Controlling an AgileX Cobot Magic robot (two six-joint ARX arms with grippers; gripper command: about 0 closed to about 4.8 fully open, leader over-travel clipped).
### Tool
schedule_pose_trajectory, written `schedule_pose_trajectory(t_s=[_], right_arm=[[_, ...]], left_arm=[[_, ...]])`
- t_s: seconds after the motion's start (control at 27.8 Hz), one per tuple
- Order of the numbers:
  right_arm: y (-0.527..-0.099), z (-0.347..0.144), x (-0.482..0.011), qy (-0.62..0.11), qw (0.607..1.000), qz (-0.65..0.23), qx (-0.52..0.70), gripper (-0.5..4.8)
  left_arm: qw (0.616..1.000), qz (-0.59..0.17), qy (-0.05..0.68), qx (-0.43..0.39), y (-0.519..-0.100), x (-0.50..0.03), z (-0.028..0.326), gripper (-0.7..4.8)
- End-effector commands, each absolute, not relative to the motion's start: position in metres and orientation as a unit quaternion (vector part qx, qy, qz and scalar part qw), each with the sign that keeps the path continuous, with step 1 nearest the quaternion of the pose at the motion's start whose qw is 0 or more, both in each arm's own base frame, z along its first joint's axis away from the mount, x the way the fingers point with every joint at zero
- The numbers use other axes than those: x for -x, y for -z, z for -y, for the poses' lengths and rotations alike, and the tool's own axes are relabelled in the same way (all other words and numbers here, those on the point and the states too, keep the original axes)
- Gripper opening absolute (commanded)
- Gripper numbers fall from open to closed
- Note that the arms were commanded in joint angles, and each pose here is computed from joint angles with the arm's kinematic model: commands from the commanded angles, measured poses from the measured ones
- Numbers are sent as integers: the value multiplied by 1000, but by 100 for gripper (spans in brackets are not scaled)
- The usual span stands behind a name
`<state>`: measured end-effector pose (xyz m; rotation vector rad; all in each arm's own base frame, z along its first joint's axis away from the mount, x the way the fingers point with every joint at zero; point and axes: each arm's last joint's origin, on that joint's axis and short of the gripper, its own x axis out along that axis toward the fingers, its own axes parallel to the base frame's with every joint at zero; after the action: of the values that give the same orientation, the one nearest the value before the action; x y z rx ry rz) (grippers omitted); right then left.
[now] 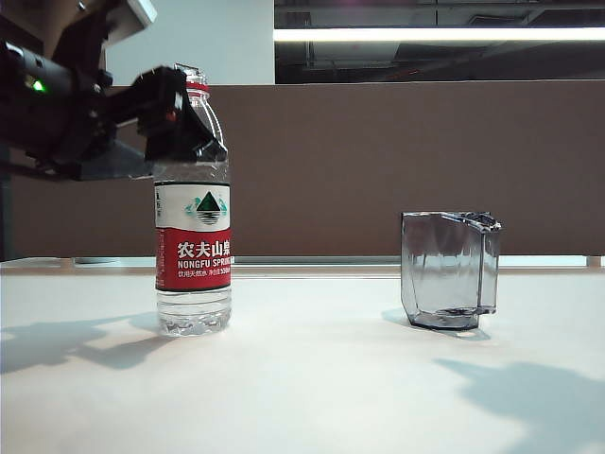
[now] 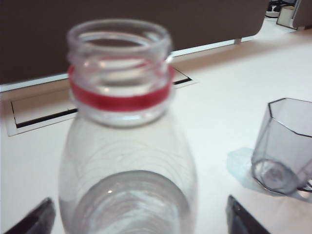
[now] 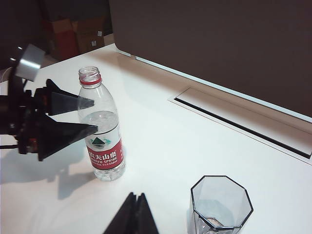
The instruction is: Pick up the mineral water bottle with the left hand on the table and pour water into the mug until it's half full.
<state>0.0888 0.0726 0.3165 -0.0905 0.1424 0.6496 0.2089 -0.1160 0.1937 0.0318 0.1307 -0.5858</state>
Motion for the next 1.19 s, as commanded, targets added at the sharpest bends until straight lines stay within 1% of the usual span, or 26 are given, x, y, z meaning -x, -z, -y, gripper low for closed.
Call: schedule_pose_trajectory(t_s=[0.04,0.43,0.9,1.19], right_arm=[[-318,-72,-88,-321,943,-72,46,-5],[-310,-71,-87,-322,939,-109,61,-6],[-308,-71,-86,-321,938,-117,63,-5],[-308,-71,-86,-321,938,-118,64,-6]], left_arm=[[960,-36,278,-11,-192,-218,114,479],[960,-53,276,-13,-170,-229,119,479],[959,-63,276,-4,-153,-239,124,479],[956,-56,289,-2,-153,-239,132,479]])
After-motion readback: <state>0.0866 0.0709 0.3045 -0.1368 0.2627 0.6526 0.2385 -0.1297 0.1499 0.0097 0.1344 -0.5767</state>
